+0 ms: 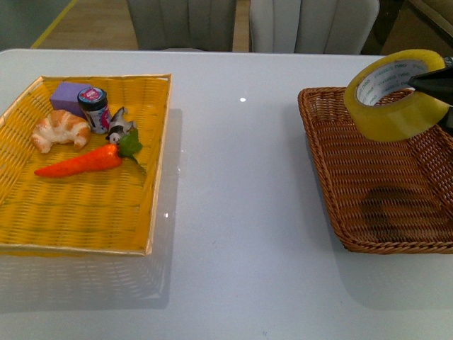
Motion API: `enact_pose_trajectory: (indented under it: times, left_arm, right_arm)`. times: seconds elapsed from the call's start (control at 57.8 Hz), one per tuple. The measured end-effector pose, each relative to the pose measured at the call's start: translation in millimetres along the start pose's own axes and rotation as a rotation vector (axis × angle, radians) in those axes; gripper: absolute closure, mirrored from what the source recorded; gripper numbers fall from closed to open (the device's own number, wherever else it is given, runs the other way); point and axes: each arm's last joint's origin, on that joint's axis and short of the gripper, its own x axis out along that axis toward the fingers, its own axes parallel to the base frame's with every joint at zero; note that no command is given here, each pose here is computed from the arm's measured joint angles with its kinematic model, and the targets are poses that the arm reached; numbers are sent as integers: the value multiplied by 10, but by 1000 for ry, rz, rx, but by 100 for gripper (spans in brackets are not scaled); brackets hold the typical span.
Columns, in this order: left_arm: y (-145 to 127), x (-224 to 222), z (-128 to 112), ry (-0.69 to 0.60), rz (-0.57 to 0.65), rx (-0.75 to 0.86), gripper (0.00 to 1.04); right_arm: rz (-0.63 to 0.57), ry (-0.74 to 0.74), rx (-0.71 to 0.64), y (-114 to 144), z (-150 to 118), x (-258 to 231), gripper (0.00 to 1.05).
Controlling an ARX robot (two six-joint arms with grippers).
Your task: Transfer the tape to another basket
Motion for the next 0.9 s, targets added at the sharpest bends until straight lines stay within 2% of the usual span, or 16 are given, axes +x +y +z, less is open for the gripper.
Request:
enact_pose_trajectory:
  times: [0.277,0.485,0.519,0.779,0.9]
  left_arm:
    - [1,-120,-105,-10,-4,0,103]
    - [1,-181,-90,-18,-3,2,103]
    - [1,-194,-89,-18,-2,2,103]
    - [1,-258,-86,-19,-2,1,103]
    - [1,-283,-88,-19,-2,1,103]
  right_arm:
    - [-139,12,116,-432,-122,440,57]
    - [-172,31,128,-493,-146,502,57]
    - [-175,32,125,-497,-148,500,54]
    - [-226,35,138,-586,-211,193,9]
    - [-225,-6,120,-523,-123,-39,9]
